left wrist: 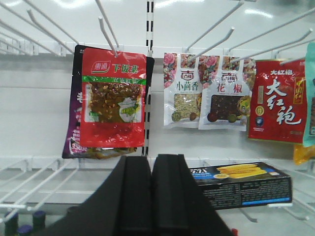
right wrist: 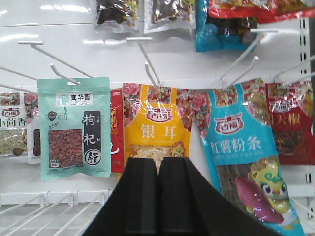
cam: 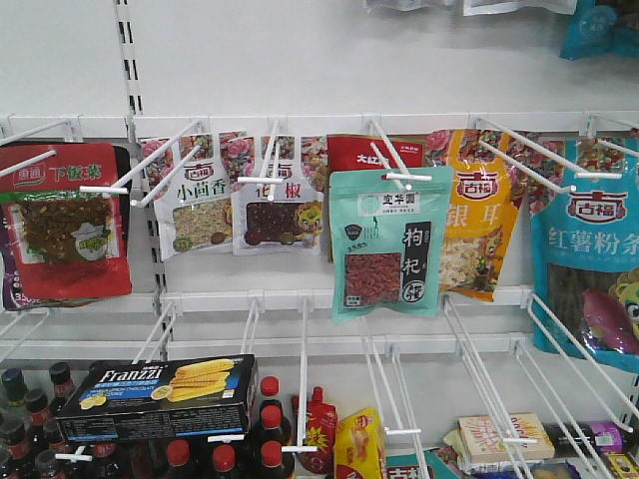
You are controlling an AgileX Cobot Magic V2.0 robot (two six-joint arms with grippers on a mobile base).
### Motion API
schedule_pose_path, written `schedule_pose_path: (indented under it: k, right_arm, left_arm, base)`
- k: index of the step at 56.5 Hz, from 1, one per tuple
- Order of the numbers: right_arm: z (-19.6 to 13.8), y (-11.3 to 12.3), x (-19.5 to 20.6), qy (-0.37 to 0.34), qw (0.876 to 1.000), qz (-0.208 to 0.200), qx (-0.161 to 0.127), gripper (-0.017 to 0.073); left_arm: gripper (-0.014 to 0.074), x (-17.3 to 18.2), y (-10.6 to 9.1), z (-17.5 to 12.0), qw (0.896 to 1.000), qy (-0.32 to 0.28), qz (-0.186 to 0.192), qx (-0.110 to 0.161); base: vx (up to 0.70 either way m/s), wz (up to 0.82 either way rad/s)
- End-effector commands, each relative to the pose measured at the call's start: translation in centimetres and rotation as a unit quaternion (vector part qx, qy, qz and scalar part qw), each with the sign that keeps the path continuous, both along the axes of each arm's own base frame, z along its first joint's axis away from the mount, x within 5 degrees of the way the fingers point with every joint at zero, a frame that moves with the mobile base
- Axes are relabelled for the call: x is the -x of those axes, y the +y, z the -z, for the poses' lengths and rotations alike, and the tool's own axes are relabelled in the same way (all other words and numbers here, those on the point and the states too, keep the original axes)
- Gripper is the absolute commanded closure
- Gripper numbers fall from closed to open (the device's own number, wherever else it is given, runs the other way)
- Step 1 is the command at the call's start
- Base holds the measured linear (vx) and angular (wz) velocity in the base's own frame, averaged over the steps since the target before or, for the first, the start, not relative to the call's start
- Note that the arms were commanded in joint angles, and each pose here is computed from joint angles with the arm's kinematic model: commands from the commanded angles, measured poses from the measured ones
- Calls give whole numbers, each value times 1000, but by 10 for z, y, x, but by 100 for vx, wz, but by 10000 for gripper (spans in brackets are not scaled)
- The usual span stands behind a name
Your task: Pick snacks and fruit into basket
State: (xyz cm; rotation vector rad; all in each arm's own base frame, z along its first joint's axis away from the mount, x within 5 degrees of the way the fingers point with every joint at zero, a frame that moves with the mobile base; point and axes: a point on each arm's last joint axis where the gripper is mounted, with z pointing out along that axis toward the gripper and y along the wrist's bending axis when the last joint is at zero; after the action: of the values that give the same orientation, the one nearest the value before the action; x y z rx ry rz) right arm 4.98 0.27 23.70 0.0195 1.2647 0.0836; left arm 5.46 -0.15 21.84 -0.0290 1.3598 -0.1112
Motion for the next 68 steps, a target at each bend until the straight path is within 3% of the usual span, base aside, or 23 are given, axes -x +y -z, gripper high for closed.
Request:
schedule_pose_path:
  k: [1,15,22,29,45,54,60,68]
  right_arm:
    - [-40,-1,13,-53,998,-4,-19,568]
    - [-146,-2,16,-68,998,6,-17,568]
    - [-196,-2,-12,-59,998,7,-18,568]
    - [-219,-2,-52,-32,999,7,-17,568]
    - [-206,-2,-121,54,998,7,-23,568]
    - [-200,-2,-130,74,997,8,-23,568]
    - [-199,-2,-130,77,997,7,-30,568]
    - [-202,-2,-130,65,998,6,-25,568]
  left_arm:
    - [600,9,0,-32,998,-50,14,44]
    - [600,14,-1,-152,994,-105,12,-1]
    - [600,-14,-4,-206,996,-89,11,-13]
    - [600,-54,-7,-234,997,-72,10,-16]
    - [600,-121,-12,-228,1000,-22,9,-15]
    - [600,-132,-12,-221,1000,-4,15,14]
    - [600,-134,-12,-213,999,-31,11,17]
    - [600,-132,-10,-177,995,-96,-2,15]
  base:
    - [0,0]
    - [0,0]
    - [0,0]
    - [0,0]
    - [0,0]
    - [0,0]
    - [0,0]
    - [0,0]
